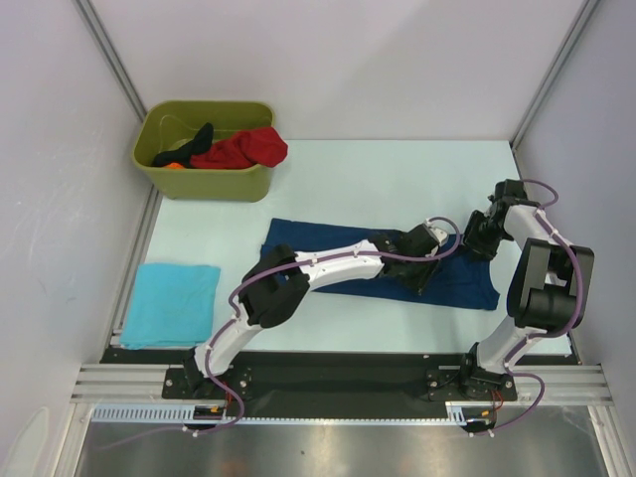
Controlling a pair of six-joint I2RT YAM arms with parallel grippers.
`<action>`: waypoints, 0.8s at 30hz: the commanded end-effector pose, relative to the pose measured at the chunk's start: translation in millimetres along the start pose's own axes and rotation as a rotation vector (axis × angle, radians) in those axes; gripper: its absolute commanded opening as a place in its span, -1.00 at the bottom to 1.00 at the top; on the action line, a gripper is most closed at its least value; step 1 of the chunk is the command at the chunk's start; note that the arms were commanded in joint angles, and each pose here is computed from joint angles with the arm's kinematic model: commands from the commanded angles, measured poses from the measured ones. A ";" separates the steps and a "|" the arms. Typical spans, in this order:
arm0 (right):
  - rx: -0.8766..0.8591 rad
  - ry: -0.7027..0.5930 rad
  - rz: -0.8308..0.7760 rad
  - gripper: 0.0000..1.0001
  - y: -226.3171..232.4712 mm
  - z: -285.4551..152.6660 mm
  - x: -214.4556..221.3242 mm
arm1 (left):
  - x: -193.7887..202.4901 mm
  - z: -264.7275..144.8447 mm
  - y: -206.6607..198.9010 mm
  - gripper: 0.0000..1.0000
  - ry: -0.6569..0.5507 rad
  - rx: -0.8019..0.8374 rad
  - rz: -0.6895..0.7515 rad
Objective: Fold and stack the t-shirts
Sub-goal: Fold the tshirt
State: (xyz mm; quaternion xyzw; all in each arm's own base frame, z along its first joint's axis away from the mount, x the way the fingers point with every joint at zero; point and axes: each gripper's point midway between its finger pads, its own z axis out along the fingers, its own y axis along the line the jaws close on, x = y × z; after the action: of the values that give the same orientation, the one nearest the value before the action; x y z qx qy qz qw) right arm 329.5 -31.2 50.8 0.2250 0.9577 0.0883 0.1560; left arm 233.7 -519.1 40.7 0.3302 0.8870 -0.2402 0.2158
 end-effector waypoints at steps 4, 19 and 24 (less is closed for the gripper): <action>-0.035 -0.020 -0.023 -0.07 8.4 -1.6 -9.7 | -18.0 -9.0 -8.1 -0.23 -0.049 0.005 0.047; -0.019 -0.008 -0.023 0.00 4.2 5.6 3.2 | -31.9 -20.2 -13.5 -0.62 -0.077 0.016 0.062; -0.018 -0.001 -0.024 -0.21 2.6 7.5 8.1 | -32.3 -19.8 -14.7 -0.63 -0.072 0.021 0.067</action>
State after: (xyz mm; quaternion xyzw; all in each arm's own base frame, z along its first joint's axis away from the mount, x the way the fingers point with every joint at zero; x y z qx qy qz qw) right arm 325.1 -23.6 40.7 0.2203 0.9588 0.1006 0.1485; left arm 236.2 -520.0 49.0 0.3450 0.8807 -0.2365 0.2223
